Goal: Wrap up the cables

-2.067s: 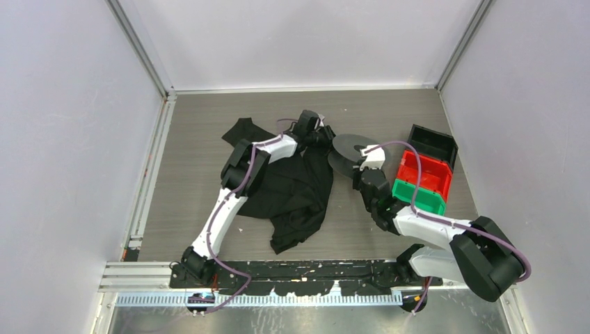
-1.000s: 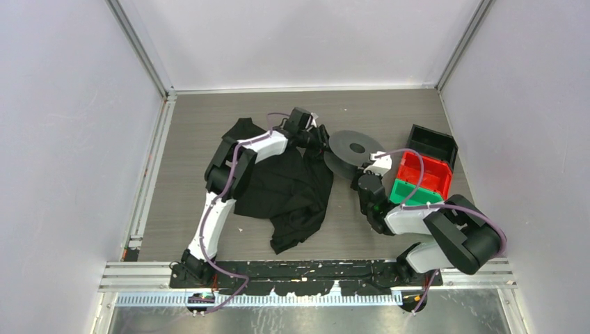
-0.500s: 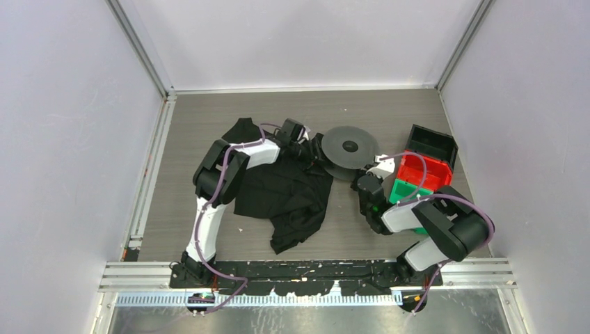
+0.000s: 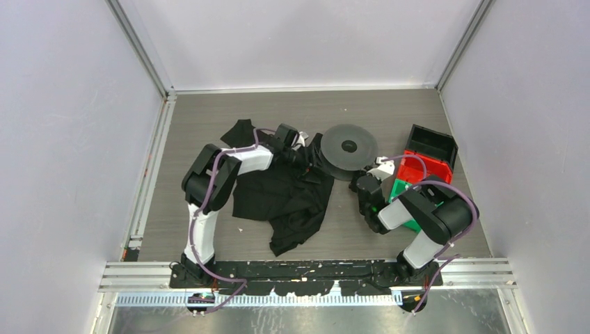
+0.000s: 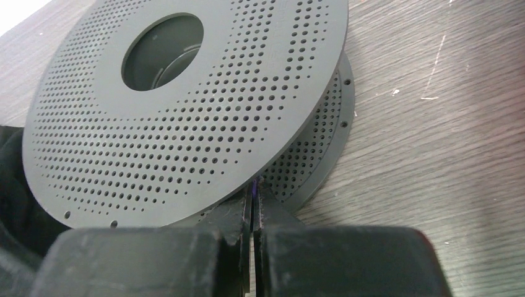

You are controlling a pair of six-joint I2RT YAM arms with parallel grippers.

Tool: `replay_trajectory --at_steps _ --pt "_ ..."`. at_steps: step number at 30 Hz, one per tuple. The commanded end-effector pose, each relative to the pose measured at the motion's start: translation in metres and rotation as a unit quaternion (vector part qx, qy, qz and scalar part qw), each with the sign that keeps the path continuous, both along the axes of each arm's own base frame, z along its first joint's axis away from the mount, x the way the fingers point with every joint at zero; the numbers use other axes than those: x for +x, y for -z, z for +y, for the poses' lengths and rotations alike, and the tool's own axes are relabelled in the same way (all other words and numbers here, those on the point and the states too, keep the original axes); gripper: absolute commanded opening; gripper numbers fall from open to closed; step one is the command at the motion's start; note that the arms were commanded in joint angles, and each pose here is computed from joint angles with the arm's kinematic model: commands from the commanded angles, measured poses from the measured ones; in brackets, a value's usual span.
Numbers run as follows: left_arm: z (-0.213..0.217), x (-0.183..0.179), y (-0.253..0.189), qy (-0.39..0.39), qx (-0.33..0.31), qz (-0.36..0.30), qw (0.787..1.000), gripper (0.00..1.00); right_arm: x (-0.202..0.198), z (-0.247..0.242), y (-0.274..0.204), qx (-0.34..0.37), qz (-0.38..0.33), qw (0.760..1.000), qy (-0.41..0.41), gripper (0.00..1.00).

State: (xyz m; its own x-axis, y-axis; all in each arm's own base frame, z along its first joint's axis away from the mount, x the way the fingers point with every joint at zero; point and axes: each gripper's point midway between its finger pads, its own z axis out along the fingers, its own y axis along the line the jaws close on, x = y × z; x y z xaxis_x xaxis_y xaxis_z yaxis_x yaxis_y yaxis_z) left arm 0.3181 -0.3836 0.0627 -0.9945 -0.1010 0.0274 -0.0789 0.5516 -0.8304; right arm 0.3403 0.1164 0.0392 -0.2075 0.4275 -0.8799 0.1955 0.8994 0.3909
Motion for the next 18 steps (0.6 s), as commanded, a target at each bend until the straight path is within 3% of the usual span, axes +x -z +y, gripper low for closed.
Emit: replay_trajectory --at_steps 1,8,13,18 --pt "0.007 -0.024 -0.047 0.040 -0.039 -0.030 0.998 0.57 0.010 0.004 -0.021 0.045 -0.044 0.998 0.009 0.03" --pt "0.023 -0.051 -0.069 0.091 -0.032 -0.053 0.994 0.57 0.011 0.010 -0.021 0.049 -0.048 0.998 -0.006 0.19" --pt "0.022 -0.054 -0.099 0.107 -0.053 -0.084 0.989 0.57 0.010 0.015 -0.028 0.055 -0.056 0.997 -0.022 0.35" --pt "0.017 -0.048 -0.118 0.103 -0.069 -0.102 0.987 0.57 0.002 0.011 -0.037 0.052 -0.057 0.997 -0.027 0.43"
